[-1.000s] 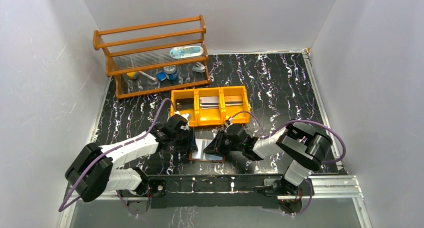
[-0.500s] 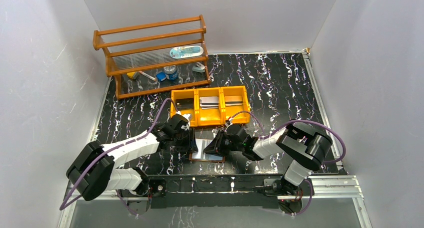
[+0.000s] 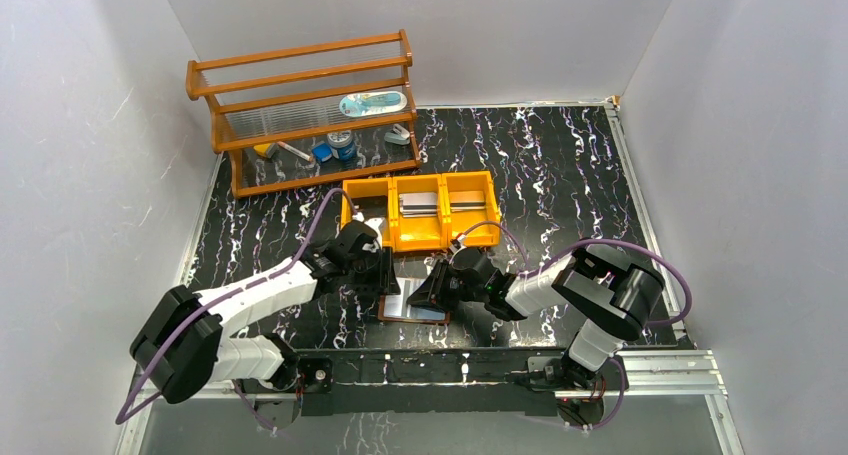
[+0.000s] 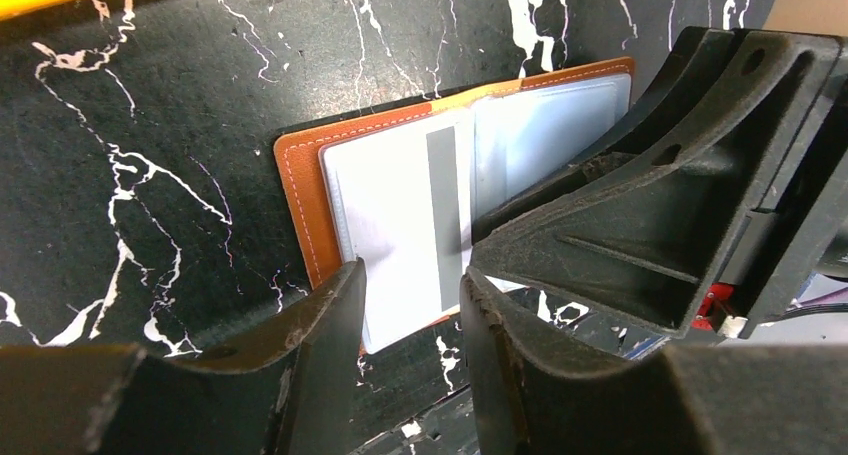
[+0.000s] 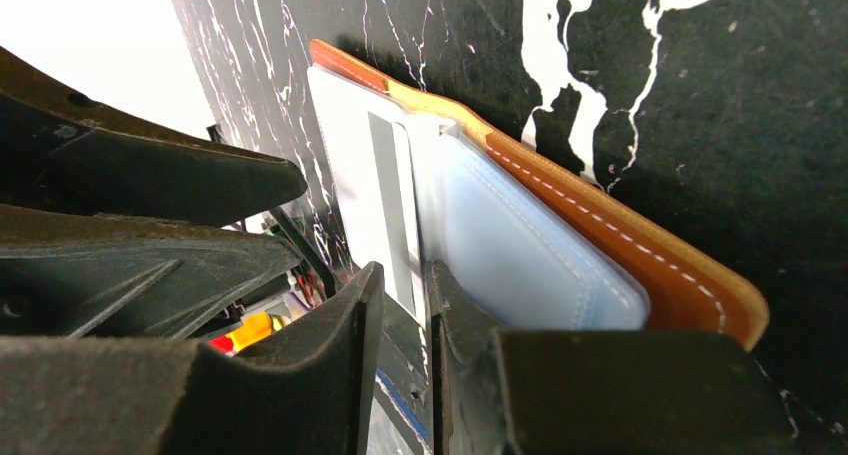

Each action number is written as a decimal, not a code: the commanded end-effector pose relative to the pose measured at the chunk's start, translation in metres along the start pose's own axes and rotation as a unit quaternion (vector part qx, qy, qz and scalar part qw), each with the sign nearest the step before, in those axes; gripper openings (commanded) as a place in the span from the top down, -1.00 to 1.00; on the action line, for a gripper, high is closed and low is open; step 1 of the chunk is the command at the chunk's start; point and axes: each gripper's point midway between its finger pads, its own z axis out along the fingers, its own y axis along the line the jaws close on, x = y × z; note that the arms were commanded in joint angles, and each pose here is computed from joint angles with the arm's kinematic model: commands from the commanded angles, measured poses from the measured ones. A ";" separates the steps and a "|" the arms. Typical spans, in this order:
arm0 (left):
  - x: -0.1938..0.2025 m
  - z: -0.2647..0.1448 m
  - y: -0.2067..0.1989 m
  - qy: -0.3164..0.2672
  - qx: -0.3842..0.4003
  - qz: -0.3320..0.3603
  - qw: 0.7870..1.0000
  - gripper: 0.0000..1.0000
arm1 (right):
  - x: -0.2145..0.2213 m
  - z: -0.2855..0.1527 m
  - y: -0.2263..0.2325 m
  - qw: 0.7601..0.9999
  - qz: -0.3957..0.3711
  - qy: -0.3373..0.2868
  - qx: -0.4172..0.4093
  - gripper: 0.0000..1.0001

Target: Take the credit cards out of the card holder

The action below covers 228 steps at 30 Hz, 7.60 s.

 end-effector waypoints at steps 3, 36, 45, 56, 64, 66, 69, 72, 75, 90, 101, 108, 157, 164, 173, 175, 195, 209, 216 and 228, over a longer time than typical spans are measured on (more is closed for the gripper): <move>0.020 0.010 0.009 0.034 -0.007 -0.012 0.999 0.26 | -0.004 0.002 -0.011 1.000 0.003 -0.008 0.025 0.37; -0.010 -0.012 0.001 -0.023 -0.035 0.020 0.999 0.03 | -0.009 0.004 0.000 1.000 0.001 -0.015 0.019 0.39; 0.017 0.009 0.001 0.030 -0.008 0.010 0.999 0.23 | -0.008 0.004 0.000 1.000 0.001 -0.011 0.018 0.39; 0.041 0.020 0.022 0.058 -0.042 -0.006 0.997 0.31 | -0.009 0.005 0.002 1.000 -0.001 -0.009 0.016 0.37; 0.045 0.022 0.018 0.065 -0.033 0.001 0.997 0.48 | -0.009 0.005 0.022 0.999 -0.014 -0.007 -0.029 0.44; 0.047 0.022 0.017 0.067 -0.031 0.002 0.997 0.51 | -0.009 0.006 0.029 0.999 -0.022 -0.004 -0.043 0.45; 0.048 0.022 0.014 0.067 -0.028 0.004 0.997 0.55 | -0.008 0.007 0.037 0.998 -0.032 0.002 -0.054 0.56; 0.048 0.021 0.014 0.065 -0.027 0.003 0.998 0.56 | -0.009 0.007 0.044 0.997 -0.046 0.003 -0.068 0.62; 0.048 0.021 0.013 0.062 -0.026 0.002 0.998 0.57 | -0.009 0.003 0.053 0.995 -0.056 0.001 -0.087 0.63; 0.048 0.019 0.012 0.059 -0.024 -0.002 0.998 0.58 | -0.012 0.002 0.056 0.994 -0.065 -0.007 -0.084 0.69; 0.045 0.018 0.011 0.053 -0.025 -0.004 0.998 0.58 | -0.022 0.006 0.026 0.994 -0.096 -0.024 0.044 1.00; 0.044 0.019 0.016 0.049 -0.038 -0.006 0.998 0.58 | -0.034 -0.016 0.032 0.986 -0.135 -0.058 0.079 1.00; 0.041 0.017 0.015 0.049 -0.039 0.008 0.998 0.60 | -0.038 -0.019 0.011 0.994 -0.104 -0.021 0.038 1.00; 0.038 0.016 0.015 0.048 -0.041 0.015 0.998 0.60 | -0.043 -0.026 0.006 0.994 -0.097 -0.021 0.035 0.99; 0.027 0.005 0.008 0.025 -0.037 0.017 0.999 0.55 | -0.028 -0.021 0.015 0.994 -0.101 0.030 -0.008 0.92; 0.016 -0.003 0.002 0.005 -0.031 0.018 0.999 0.49 | -0.026 -0.019 0.015 0.995 -0.096 0.037 -0.012 0.91; 0.046 0.025 0.017 0.064 -0.045 0.001 0.997 0.34 | -0.030 -0.019 0.010 0.998 -0.061 0.021 -0.014 0.78; 0.048 0.024 0.021 0.063 -0.048 0.001 0.997 0.41 | -0.032 -0.021 0.012 0.997 -0.059 0.023 -0.033 0.87; 0.049 0.025 0.022 0.064 -0.050 0.002 0.997 0.43 | -0.042 -0.028 0.002 0.998 -0.066 0.010 -0.009 0.87; 0.046 0.025 0.019 0.064 -0.046 0.010 0.997 0.50 | -0.036 -0.026 0.014 0.996 -0.069 0.037 -0.047 0.66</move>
